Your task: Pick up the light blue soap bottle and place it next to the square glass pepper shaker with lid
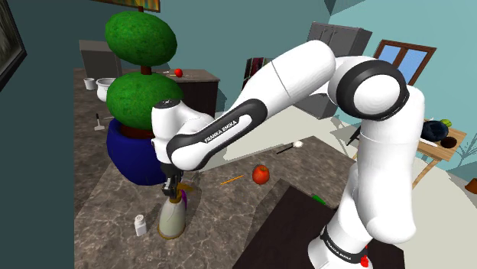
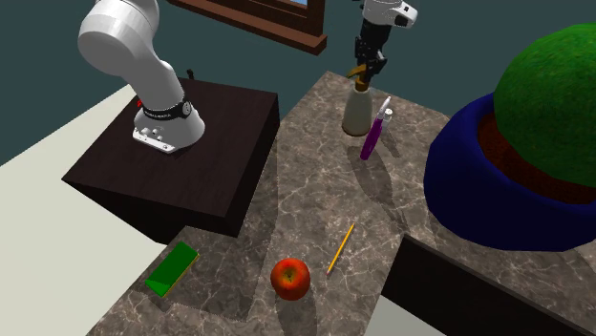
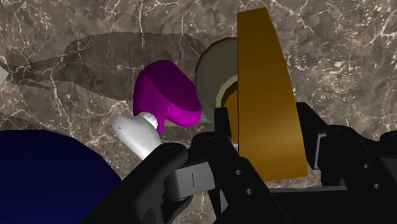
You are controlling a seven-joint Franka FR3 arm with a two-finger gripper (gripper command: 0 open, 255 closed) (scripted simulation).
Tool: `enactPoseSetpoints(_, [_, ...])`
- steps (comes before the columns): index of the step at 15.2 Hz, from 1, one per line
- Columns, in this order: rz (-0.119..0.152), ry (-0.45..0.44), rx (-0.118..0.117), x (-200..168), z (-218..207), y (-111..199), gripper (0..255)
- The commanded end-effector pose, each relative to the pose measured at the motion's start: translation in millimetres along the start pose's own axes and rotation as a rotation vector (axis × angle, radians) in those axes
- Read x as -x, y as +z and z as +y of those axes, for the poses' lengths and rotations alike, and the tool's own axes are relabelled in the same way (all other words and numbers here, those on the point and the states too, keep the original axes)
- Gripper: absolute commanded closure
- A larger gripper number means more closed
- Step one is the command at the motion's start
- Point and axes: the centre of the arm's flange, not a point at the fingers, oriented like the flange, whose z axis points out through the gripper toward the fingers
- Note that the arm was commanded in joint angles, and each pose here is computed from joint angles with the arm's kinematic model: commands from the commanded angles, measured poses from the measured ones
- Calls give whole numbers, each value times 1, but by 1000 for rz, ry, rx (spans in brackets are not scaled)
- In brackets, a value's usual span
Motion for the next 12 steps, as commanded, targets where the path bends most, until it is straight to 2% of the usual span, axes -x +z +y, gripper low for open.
enactPoseSetpoints(1, [1, 0, 0, -1, -2, 9, 255])
enactPoseSetpoints(9, [1, 0, 0, -3, -3, 51, 255])
enactPoseSetpoints(12, [1, 0, 0, -3, -3, 51, 255])
